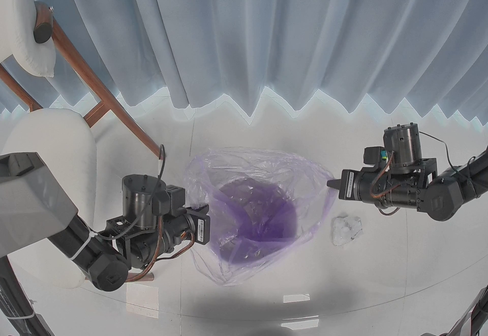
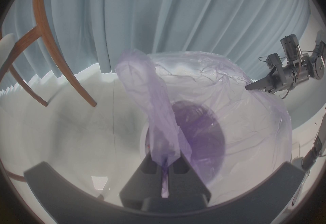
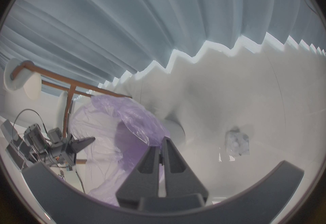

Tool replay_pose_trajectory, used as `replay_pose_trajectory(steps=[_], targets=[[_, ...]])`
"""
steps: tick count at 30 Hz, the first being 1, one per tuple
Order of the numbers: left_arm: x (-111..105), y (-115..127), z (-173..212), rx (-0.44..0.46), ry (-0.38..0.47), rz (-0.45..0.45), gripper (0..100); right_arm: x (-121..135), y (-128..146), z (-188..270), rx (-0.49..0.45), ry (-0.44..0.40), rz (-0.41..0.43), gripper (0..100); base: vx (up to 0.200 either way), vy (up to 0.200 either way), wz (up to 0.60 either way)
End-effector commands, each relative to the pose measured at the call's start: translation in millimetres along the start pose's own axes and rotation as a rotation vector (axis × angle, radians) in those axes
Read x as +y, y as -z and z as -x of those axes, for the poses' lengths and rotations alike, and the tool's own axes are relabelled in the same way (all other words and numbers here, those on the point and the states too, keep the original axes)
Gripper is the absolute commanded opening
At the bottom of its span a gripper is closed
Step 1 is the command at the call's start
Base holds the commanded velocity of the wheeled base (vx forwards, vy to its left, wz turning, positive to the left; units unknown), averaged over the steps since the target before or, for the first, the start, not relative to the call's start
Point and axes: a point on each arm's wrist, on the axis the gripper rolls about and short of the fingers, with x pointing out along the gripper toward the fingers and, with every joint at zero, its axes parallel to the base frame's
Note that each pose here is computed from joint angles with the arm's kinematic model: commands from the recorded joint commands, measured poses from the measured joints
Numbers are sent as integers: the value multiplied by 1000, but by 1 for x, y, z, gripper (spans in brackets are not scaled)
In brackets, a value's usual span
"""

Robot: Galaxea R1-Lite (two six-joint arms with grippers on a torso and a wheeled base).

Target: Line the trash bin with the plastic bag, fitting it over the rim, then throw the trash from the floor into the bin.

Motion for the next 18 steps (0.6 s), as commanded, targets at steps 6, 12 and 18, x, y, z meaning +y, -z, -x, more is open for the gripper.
replay_pose_trajectory(steps=[6,12,18], targets=[[15,-14,-44,-52,-46,79,0,-10,-27,-63,-43,5,-75,0,0,0,0],[23,-16,-52,-60,-65,136,0,-32,-35,-93,-59,39,-77,0,0,0,0],[40,-15,-51,-38,-112,158,0,-59,-37,-110,-63,84,-62,0,0,0,0]])
